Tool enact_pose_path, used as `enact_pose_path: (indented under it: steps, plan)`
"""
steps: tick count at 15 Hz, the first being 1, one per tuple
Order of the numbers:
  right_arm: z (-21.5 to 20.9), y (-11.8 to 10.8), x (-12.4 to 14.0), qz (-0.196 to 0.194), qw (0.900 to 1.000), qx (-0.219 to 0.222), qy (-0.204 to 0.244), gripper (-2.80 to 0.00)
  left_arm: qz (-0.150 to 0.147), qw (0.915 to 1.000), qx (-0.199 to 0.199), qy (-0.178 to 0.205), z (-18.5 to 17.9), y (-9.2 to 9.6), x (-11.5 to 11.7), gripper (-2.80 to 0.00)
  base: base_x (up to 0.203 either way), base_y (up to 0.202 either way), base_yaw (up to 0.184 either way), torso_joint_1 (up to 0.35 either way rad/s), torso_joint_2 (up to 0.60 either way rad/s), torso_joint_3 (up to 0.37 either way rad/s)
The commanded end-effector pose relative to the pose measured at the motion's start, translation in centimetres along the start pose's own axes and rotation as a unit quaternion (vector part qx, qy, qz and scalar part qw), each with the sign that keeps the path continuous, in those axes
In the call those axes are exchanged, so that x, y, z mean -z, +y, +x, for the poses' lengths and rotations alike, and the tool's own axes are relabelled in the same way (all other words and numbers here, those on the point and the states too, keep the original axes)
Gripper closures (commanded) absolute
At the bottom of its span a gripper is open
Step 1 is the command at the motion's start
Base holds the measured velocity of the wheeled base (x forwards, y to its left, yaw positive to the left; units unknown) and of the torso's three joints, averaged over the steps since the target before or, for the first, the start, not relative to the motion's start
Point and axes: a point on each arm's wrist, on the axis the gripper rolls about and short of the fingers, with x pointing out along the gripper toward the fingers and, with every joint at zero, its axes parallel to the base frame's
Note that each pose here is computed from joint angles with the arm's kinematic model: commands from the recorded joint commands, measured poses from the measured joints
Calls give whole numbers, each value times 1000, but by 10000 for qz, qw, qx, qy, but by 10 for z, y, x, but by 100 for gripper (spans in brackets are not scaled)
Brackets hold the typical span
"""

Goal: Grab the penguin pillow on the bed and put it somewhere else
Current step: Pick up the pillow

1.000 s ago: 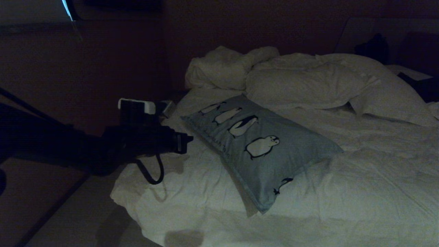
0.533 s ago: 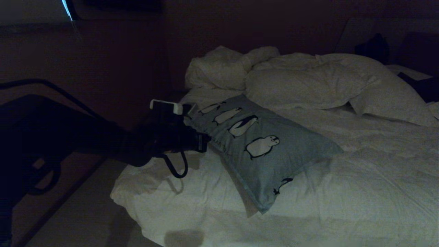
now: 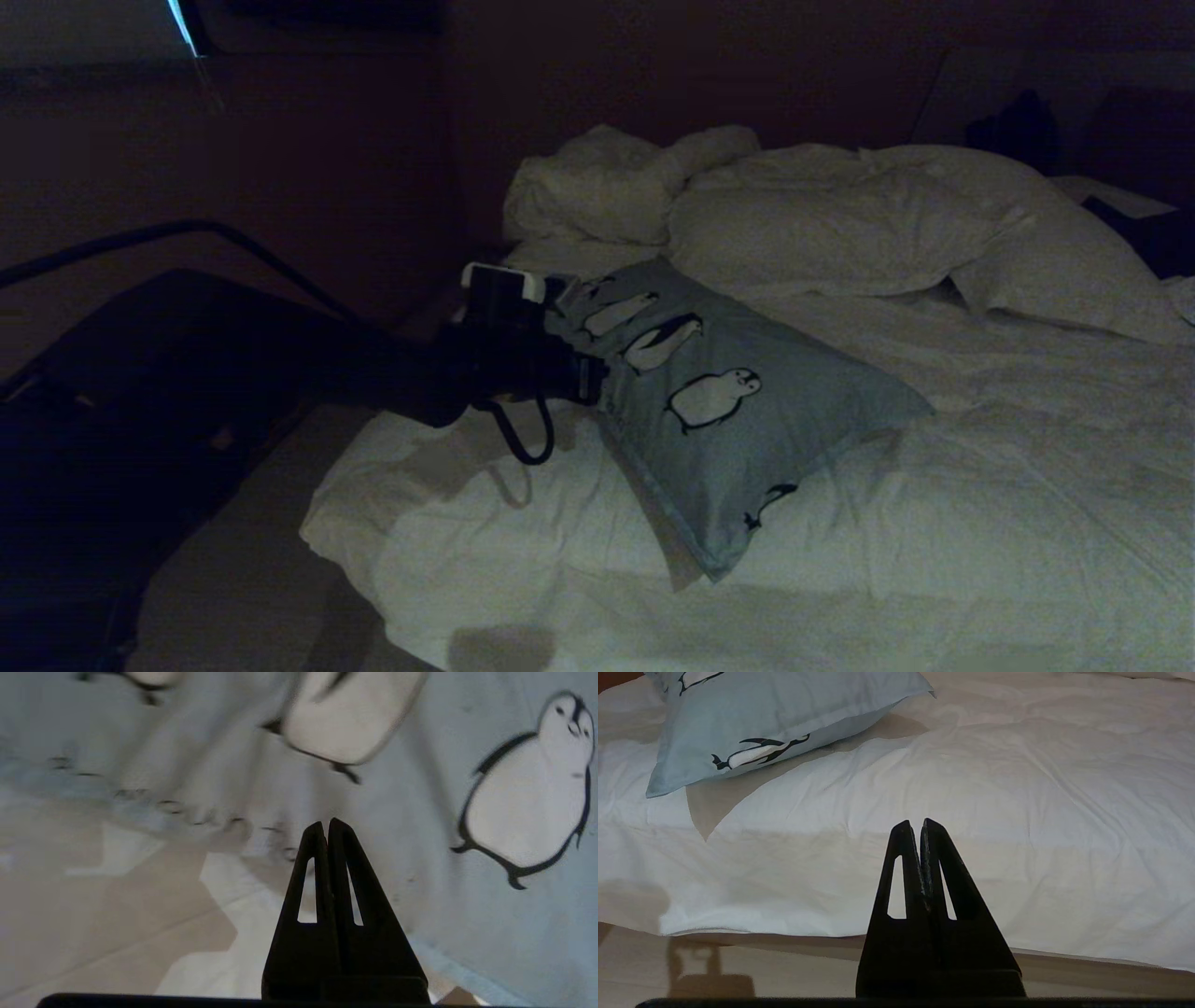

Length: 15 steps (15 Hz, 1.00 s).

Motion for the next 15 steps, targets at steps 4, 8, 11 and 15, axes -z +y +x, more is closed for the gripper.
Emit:
enact_pose_path:
  steps: [4,8,11,15]
  plan:
    - [0,0,0,-1,10000,-2,7,0,569,9980,213,-153,18,-29,-5,0,0,0,0,0,0,0]
    - [0,0,0,-1,10000,-2,13,0,1026,9942,298,-126,39,-34,4,0,0,0,0,0,0,0]
    - [0,0,0,-1,10000,-2,6,0,1069,9935,305,-240,52,-32,3,0,0,0,0,0,0,0]
    - [0,0,0,-1,10000,-2,6,0,1097,9929,306,-345,47,-35,-5,0,0,0,0,0,0,0]
